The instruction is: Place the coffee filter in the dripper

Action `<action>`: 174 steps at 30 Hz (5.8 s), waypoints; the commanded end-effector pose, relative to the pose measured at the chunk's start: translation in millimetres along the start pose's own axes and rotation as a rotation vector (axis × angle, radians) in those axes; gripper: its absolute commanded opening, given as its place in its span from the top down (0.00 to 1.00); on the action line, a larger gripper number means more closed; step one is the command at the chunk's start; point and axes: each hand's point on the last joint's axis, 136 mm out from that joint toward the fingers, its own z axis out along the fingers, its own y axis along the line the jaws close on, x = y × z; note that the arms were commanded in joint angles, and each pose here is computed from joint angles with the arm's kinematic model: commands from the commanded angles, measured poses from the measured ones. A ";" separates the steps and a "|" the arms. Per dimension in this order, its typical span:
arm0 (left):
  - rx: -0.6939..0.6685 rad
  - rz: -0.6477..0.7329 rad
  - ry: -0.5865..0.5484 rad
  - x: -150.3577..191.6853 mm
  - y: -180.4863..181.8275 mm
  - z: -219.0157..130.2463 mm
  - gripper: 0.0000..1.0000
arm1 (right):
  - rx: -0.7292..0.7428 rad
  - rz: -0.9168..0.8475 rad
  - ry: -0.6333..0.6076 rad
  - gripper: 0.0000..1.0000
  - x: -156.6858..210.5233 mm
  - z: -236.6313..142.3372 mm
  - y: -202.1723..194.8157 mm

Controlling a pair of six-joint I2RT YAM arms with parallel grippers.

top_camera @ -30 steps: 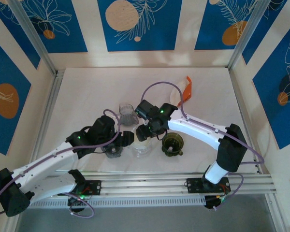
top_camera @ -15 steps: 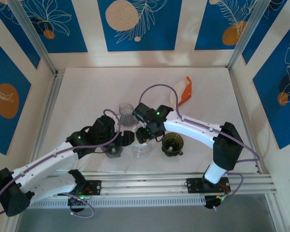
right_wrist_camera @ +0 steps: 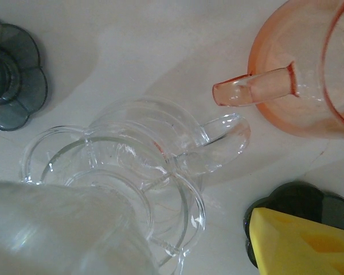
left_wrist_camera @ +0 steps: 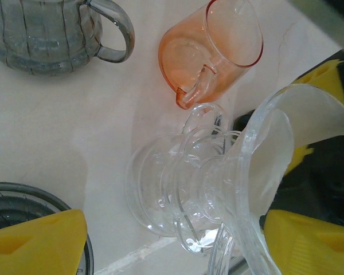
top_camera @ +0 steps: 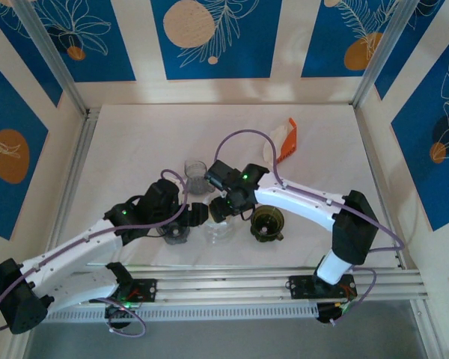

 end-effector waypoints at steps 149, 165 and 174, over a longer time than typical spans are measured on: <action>-0.197 -0.508 -0.251 2.0 105.9 -100.7 0.00 | -0.397 0.018 -0.200 0.39 110.5 1.6 21.3; -0.166 -0.442 -0.302 -17.9 93.4 -114.5 0.00 | -0.347 0.167 -0.182 0.52 104.8 40.1 -16.0; -0.174 -0.424 -0.296 -20.5 93.9 -113.0 0.00 | -0.454 0.166 -0.179 0.53 94.2 54.3 6.6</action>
